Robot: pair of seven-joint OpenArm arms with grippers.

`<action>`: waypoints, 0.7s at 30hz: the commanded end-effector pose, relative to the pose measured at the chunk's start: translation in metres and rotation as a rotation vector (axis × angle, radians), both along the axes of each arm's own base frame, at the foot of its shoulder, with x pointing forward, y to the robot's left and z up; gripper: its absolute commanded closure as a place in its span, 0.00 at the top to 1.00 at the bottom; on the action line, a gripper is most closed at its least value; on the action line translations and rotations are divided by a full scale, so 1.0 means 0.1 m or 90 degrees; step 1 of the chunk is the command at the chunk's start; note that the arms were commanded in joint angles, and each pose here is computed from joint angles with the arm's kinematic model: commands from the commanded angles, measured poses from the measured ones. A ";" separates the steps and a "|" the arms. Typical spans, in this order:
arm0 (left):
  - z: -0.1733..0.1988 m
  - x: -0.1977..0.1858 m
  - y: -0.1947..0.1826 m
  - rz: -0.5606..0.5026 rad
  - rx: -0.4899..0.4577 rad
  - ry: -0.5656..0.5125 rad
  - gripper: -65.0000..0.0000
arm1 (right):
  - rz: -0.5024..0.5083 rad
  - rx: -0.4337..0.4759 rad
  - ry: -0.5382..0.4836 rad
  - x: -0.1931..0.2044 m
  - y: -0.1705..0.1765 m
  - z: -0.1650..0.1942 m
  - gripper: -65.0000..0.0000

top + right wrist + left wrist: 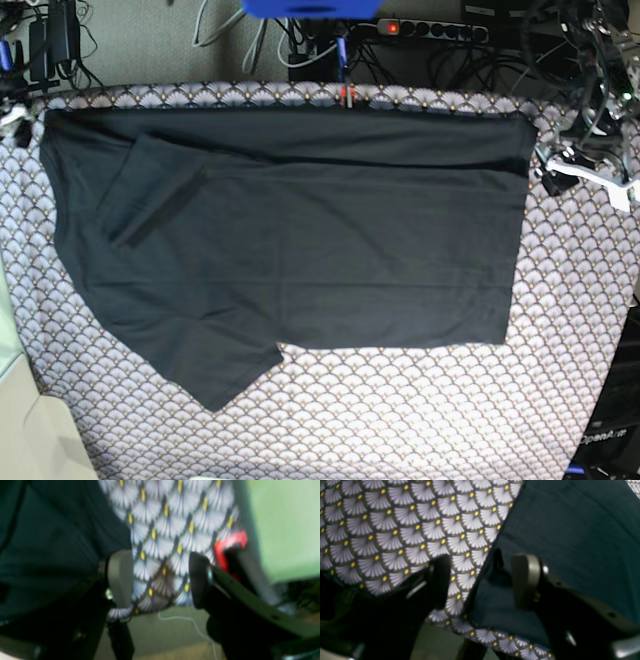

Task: Fold the T-shirt properly
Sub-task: 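Release the shirt and raise both grippers away from the fabric, then grasp the shirt's side edges with both grippers near the sleeves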

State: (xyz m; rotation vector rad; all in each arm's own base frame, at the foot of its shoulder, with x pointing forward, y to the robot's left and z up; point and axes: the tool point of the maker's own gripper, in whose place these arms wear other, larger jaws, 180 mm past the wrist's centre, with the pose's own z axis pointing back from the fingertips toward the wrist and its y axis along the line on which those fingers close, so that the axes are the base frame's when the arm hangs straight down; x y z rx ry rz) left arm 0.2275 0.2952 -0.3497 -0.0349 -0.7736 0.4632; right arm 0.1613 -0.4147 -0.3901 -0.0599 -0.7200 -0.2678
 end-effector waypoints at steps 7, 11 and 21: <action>0.22 0.29 -0.04 0.007 -0.009 -0.066 0.58 | 0.118 -0.055 -0.102 0.90 0.23 0.54 0.56; 0.31 0.40 -0.10 0.008 -0.020 -0.092 0.58 | 0.179 -0.027 -0.123 1.50 0.46 0.58 0.56; 0.42 0.40 -0.14 0.004 -0.013 -0.110 0.58 | 0.200 0.103 -0.149 2.65 0.68 0.49 0.56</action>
